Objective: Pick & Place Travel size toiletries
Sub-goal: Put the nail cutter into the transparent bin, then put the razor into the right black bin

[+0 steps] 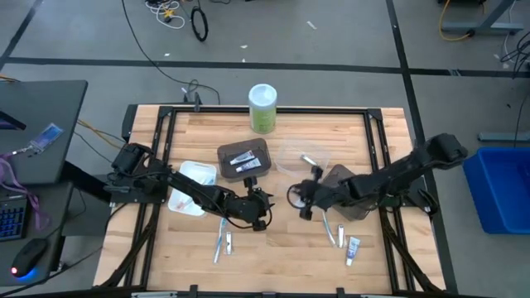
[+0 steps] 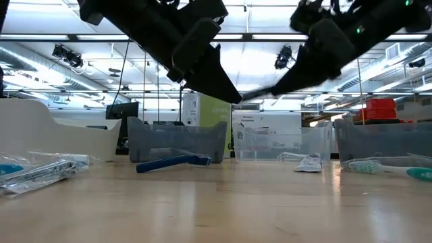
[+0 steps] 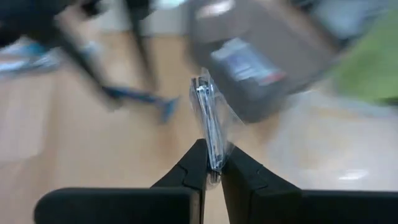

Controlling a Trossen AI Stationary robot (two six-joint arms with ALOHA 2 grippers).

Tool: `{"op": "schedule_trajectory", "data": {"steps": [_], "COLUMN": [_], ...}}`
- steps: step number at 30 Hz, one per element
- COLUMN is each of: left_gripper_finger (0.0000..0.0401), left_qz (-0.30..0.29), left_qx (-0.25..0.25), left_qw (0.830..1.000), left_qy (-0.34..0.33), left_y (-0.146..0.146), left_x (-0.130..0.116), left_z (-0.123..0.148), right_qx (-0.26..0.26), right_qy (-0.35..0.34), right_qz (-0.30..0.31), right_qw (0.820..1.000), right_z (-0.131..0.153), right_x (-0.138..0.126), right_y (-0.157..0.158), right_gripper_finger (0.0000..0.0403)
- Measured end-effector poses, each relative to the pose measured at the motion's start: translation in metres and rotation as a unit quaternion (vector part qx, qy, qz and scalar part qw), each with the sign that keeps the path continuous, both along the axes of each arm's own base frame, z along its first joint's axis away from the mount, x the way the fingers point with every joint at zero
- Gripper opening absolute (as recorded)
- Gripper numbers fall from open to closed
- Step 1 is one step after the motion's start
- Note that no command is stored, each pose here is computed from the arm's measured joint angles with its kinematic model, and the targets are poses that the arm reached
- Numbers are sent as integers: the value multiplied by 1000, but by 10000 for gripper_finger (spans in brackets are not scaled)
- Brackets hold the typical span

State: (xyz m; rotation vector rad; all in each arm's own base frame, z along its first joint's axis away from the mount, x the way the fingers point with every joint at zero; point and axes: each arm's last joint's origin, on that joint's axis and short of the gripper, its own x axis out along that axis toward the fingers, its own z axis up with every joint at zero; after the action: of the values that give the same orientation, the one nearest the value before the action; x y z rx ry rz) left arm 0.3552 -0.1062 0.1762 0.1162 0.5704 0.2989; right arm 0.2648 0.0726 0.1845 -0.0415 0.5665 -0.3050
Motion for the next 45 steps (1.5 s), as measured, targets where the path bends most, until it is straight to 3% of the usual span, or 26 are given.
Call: {"op": "schedule_trajectory", "data": {"steps": [6,12,22,26,33,40,45], "left_gripper_finger": [137,137,137,138,138,138,138], "left_qz": [-8,-9,-9,-9,-9,-9,-9], "left_qx": [-8,-16,-16,-16,-16,-15,-15], "left_qw": [1000,1000,1000,1000,1000,1000,1000], "left_qy": [2,2,2,1,1,1,2], "left_y": [-1,-1,-1,-1,-1,-1,-1], "left_x": [0,0,0,0,0,0,0], "left_z": [0,0,0,0,0,0,-1], "right_qx": [-108,-33,-34,-26,-1,77,71], "right_qy": [1,75,106,82,7,-25,-49], "right_qz": [-165,-189,-237,-238,-191,-45,74], "right_qw": [980,979,965,967,982,996,994], "right_z": [19,3,-14,-13,-2,9,18], "right_x": [-25,-31,-20,-16,-2,6,6], "right_y": [-23,-42,-67,-67,-57,-34,-7], "right_gripper_finger": [36,44,103,123,132,125,124]}}
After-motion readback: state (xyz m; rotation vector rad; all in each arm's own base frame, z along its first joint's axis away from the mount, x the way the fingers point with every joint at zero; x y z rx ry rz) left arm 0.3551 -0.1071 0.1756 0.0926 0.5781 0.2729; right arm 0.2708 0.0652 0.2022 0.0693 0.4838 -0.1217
